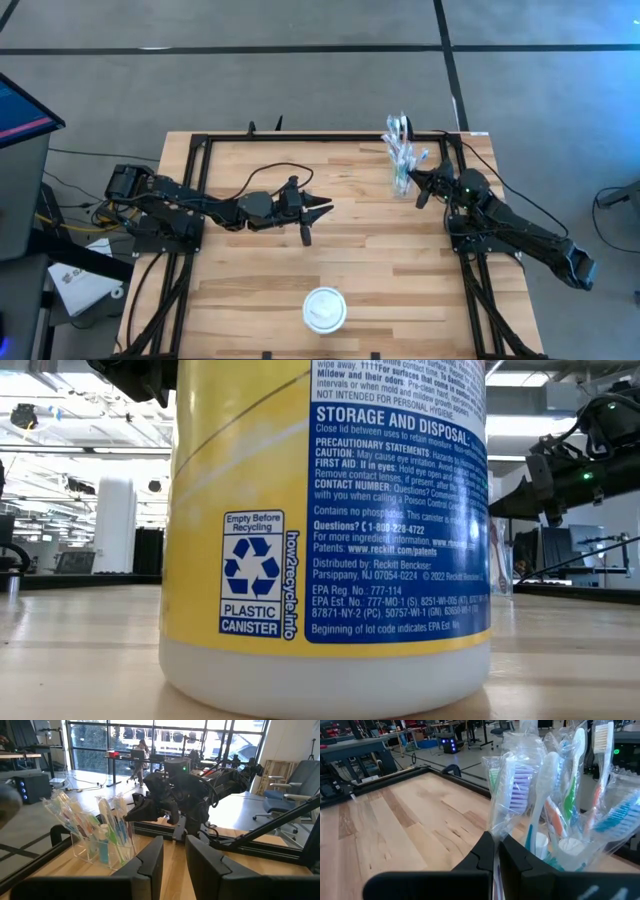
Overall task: Pick & Place toothbrushing station
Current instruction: Put the purple toothbrush into the transparent organizer
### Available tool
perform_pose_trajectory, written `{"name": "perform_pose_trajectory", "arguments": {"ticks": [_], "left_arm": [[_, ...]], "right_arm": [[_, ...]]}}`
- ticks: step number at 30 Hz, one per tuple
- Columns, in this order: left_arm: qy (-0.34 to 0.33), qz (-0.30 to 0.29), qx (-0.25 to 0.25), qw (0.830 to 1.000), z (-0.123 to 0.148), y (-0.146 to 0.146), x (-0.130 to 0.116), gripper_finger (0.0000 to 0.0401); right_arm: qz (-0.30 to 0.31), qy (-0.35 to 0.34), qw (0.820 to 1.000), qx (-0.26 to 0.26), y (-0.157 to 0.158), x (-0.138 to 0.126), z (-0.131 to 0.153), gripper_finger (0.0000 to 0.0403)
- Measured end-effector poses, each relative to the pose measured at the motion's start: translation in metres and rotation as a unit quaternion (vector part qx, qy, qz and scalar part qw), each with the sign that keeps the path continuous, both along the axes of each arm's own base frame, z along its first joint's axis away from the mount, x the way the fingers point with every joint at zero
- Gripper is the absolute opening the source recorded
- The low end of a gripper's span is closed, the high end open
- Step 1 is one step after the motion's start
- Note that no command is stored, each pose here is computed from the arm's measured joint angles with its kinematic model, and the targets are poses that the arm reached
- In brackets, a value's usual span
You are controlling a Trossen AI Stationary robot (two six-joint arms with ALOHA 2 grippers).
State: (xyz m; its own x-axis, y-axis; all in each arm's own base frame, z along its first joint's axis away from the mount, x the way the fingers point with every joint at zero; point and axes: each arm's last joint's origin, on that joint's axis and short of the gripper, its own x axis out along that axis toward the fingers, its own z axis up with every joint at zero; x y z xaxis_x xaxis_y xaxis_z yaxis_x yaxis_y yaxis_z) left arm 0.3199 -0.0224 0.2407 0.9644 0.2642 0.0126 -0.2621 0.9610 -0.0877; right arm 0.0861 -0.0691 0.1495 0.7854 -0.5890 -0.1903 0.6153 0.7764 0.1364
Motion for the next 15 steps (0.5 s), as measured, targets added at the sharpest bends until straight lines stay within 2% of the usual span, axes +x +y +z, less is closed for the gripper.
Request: {"name": "perform_pose_trajectory", "arguments": {"ticks": [9,15], "left_arm": [[0.000,0.000,0.000,1.000,0.0000,0.0000,0.0000,0.0077],[0.000,0.000,0.000,1.000,0.0000,0.0000,0.0000,0.0077]], "right_arm": [[0.000,0.004,1.000,0.001,0.0001,-0.0001,-0.0007,0.0002],[0.000,0.010,1.000,0.002,0.0001,-0.0004,-0.0018,0.0031]]}}
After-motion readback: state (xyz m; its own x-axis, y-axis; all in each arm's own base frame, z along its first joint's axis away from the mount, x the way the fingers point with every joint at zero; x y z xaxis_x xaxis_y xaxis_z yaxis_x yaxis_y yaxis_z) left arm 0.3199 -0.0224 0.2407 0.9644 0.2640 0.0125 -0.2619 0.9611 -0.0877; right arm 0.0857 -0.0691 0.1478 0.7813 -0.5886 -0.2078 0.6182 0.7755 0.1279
